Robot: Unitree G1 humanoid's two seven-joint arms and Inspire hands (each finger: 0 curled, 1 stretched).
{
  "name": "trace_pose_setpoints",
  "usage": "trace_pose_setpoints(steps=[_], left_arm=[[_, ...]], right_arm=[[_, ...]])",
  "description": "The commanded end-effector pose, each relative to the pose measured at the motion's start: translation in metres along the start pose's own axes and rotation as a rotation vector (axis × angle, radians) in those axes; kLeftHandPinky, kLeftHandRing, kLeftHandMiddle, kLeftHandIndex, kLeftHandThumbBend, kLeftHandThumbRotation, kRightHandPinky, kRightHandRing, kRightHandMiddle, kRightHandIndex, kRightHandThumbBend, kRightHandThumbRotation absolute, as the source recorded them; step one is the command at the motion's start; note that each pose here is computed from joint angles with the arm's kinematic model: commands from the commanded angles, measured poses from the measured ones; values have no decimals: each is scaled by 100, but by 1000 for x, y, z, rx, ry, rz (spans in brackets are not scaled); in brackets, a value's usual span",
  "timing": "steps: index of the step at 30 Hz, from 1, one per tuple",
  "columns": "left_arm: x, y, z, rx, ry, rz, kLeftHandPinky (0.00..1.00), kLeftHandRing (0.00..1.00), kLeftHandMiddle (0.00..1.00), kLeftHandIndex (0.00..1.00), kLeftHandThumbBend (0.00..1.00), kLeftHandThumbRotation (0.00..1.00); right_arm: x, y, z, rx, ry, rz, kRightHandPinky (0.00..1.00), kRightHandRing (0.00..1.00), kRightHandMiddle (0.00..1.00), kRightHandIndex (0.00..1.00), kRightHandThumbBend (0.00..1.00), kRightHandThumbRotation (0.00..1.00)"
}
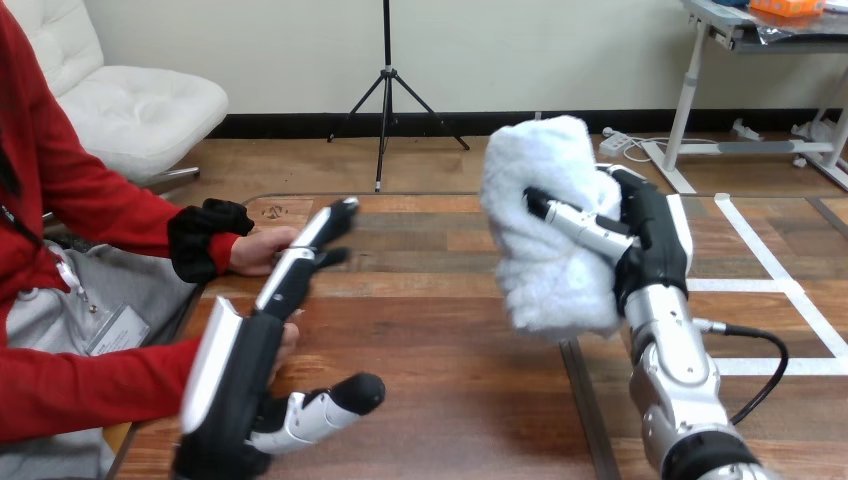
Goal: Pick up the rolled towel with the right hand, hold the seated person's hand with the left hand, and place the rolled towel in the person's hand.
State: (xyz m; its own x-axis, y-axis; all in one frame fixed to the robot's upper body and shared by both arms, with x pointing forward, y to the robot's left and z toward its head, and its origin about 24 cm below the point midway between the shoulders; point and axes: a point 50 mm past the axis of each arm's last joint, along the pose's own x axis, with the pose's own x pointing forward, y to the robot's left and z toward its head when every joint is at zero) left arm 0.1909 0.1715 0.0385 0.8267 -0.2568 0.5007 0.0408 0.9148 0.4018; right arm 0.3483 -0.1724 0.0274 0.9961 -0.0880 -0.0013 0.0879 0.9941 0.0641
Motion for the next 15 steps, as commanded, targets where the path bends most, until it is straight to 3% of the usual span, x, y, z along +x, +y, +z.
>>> trace_pose_setpoints(steps=[1,15], left_arm=[[10,24,8,118,-41,30,96,97,98,96,100,83],[4,59,9,284,37,30,100,100,100,100,100,69]], right_arm=[[5,10,25,38,-148,40,35,41,48,46,79,0],[-4,12,18,65,-165,74,35,41,48,47,81,0]])
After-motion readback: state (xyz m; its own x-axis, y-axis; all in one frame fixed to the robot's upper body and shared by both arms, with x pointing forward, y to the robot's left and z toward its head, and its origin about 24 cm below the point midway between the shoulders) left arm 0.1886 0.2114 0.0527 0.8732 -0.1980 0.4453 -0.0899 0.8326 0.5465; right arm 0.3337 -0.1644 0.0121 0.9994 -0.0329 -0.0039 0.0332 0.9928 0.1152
